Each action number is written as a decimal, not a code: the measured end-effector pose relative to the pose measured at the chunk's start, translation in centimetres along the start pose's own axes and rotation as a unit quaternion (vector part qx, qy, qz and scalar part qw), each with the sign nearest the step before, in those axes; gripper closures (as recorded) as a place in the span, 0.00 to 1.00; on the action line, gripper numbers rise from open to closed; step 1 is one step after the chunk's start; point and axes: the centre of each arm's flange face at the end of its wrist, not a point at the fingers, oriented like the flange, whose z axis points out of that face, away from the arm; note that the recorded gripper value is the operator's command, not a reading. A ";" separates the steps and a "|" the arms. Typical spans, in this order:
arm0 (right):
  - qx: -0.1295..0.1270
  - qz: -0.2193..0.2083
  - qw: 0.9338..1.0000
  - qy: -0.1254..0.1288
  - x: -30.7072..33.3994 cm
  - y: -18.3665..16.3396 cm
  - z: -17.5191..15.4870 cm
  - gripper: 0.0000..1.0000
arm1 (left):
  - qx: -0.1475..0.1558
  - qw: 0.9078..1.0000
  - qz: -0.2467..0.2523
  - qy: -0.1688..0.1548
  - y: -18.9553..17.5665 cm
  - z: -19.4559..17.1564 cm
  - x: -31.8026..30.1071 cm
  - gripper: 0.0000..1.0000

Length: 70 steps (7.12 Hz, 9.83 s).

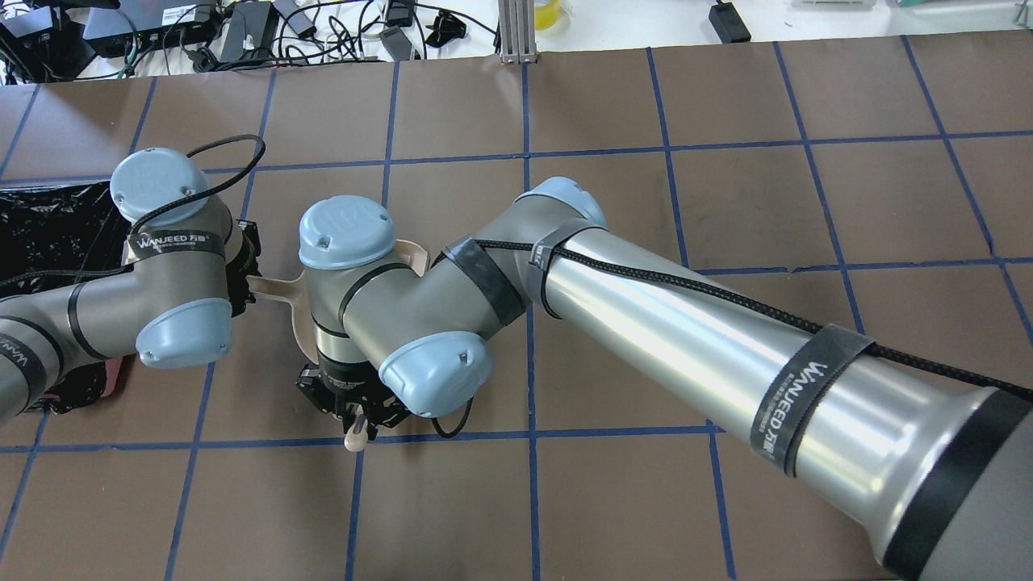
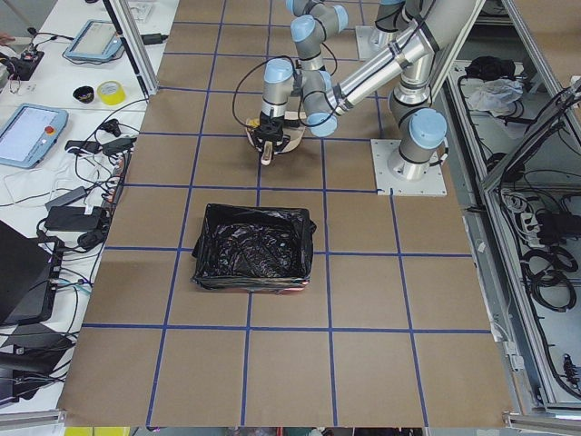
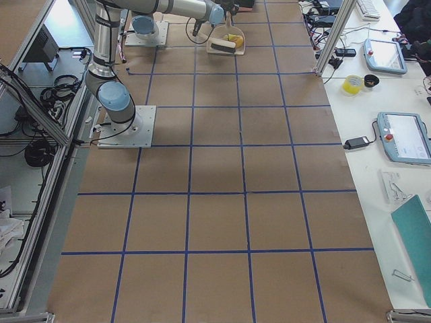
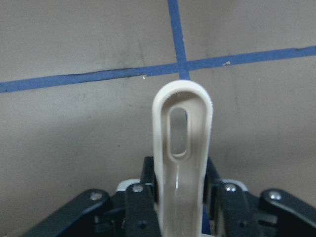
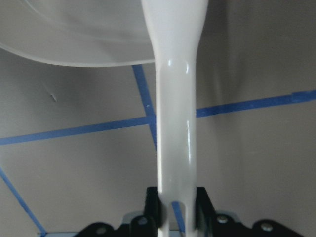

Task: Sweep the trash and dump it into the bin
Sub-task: 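Sweep the yellow lump into the dustpan with the brush while the left gripper holds it, then carry the dustpan over the black bin with the left gripper while the right withdraws, then tilt the dustpan with the left gripper to dump trash into the bin, then return the dustpan with the left gripper while the right gripper sets down the brush, then lower and position the dustpan on the table with the left gripper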

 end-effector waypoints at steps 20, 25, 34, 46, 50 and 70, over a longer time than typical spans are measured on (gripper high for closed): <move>0.063 -0.118 0.984 0.118 54.8 -29.2 -17.3 1.00 | 0.000 0.998 -0.032 0.054 -49.7 -3.9 0.4 1.00; 0.077 -0.105 0.985 0.111 55.9 -29.5 -15.4 1.00 | 0.118 0.970 0.153 0.144 -51.2 -3.5 1.5 1.00; 0.066 -0.088 0.988 0.112 56.2 -30.0 -14.4 0.25 | 0.300 0.859 0.350 0.225 -46.1 -16.0 3.1 1.00; 0.177 -0.091 0.973 0.114 51.4 -14.4 -39.6 0.00 | 0.037 0.994 0.044 0.091 -15.8 -10.0 16.8 1.00; 0.192 -0.081 0.975 0.083 41.0 -11.0 -39.8 0.00 | -0.042 0.997 0.040 0.049 -8.4 -4.4 19.9 1.00; 0.190 -0.042 0.978 0.074 34.9 -9.3 -37.6 0.00 | -0.063 0.997 -0.036 -0.025 -4.4 3.8 19.4 0.91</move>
